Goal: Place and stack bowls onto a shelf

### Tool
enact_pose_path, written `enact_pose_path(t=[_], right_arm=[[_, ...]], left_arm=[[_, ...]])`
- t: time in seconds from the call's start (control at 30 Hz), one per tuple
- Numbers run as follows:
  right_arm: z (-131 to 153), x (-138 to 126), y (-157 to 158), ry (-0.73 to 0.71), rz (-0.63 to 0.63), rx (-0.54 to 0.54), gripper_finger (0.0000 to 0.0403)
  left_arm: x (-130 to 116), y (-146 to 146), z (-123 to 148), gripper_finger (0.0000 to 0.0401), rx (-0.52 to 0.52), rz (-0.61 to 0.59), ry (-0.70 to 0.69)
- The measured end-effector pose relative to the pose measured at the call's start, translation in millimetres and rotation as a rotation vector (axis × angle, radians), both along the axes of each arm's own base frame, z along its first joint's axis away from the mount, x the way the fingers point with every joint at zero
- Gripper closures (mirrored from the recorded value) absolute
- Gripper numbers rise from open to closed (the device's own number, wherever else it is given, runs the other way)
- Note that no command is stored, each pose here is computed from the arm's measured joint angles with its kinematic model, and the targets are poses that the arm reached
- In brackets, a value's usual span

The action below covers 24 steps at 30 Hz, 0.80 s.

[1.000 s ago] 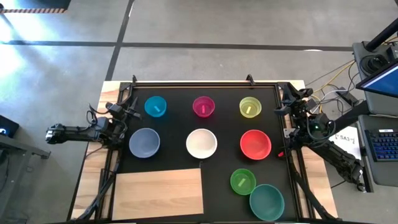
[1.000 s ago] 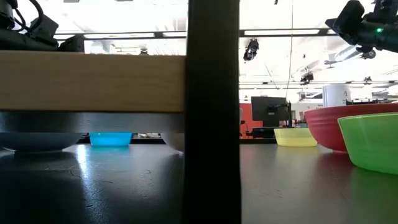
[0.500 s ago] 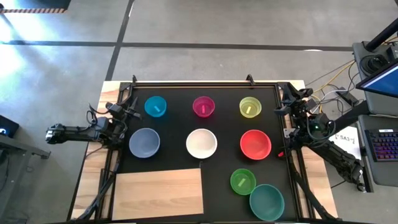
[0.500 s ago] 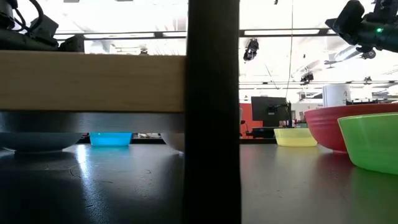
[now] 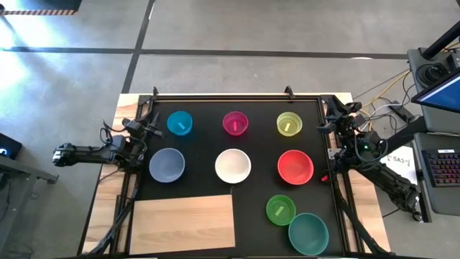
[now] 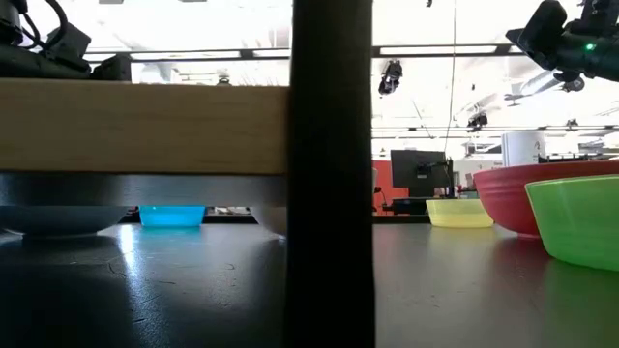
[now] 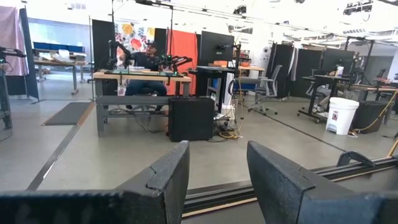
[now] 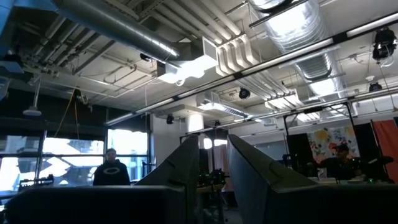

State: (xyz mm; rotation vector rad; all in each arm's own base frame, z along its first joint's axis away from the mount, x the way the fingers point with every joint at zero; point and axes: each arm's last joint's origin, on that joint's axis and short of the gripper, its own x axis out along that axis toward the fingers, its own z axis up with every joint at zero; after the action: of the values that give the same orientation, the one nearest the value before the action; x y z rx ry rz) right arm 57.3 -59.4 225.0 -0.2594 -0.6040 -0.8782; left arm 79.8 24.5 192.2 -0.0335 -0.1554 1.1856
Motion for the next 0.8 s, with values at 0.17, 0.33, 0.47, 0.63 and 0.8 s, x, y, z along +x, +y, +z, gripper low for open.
enact_pose_path(t=[0.17,0.33,0.47,0.63,0.8], right_arm=[[0,0,0,0.0,-0.001,0.0,0.033],[0,0,0,0.0,0.0,0.0,0.033],[0,0,0,0.0,-0.001,0.0,0.033],[0,0,0,0.0,0.0,0.0,0.033],[0,0,0,0.0,0.0,0.0,0.033]], left_arm=[[1,0,0,0.0256,-0.008,-0.029,-0.038],[2,-1,1,0.0256,0.002,-0.079,-0.043],[3,-1,8,0.0256,0.001,-0.112,0.032],[3,-2,29,0.0256,-0.053,-0.143,0.149],[2,-2,45,0.0256,-0.194,-0.151,0.264]])
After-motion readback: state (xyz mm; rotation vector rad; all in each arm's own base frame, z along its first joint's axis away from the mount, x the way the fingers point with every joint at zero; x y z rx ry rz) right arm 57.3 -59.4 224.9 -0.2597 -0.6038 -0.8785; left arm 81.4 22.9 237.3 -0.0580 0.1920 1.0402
